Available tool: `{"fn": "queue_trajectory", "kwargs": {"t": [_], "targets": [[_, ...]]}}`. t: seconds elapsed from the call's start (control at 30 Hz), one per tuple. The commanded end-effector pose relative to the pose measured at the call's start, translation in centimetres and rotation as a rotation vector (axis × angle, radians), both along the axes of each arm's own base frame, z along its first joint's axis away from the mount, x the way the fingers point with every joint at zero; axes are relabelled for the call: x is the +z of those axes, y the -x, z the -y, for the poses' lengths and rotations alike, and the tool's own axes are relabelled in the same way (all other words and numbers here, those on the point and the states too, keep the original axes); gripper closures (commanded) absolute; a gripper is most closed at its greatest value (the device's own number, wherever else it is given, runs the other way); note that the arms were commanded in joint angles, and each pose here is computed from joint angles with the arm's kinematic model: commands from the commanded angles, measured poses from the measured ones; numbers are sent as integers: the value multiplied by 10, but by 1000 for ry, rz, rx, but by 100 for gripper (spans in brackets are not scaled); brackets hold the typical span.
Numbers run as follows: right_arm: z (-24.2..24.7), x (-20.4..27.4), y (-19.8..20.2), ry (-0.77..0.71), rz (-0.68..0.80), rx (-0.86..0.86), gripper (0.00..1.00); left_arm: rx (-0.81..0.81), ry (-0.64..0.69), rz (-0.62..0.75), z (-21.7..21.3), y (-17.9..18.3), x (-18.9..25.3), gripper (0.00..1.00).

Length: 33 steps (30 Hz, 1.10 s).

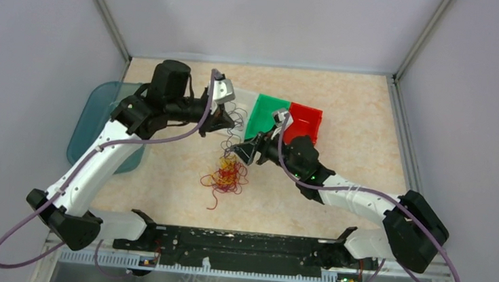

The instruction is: Untangle the cables

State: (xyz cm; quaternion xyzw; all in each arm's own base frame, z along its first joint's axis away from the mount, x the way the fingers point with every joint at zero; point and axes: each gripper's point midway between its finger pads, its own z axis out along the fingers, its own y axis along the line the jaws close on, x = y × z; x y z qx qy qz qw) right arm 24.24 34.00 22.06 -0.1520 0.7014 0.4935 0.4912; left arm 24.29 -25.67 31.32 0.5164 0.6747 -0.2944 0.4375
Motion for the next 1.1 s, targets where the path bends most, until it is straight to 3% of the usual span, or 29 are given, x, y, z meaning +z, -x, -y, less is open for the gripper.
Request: {"fn": "queue_trajectory", "kwargs": {"t": [0.0, 0.3, 0.5, 0.83, 1.07], "targets": [[-11, 36, -12, -58, 55, -24, 33, -30, 94, 13, 9, 14, 44, 100], [-18, 30, -40, -19, 25, -134, 35, -65, 140, 7, 12, 29, 65, 100], [-34, 22, -47, 9, 12, -176, 35, -75, 194, 77, 15, 28, 101, 100], [-49, -6, -49, 32, -21, -184, 35, -66, 369, 300, 15, 27, 191, 100], [-46, -35, -49, 71, -59, -202, 37, 11, 511, 549, -1, 25, 261, 100]]}}
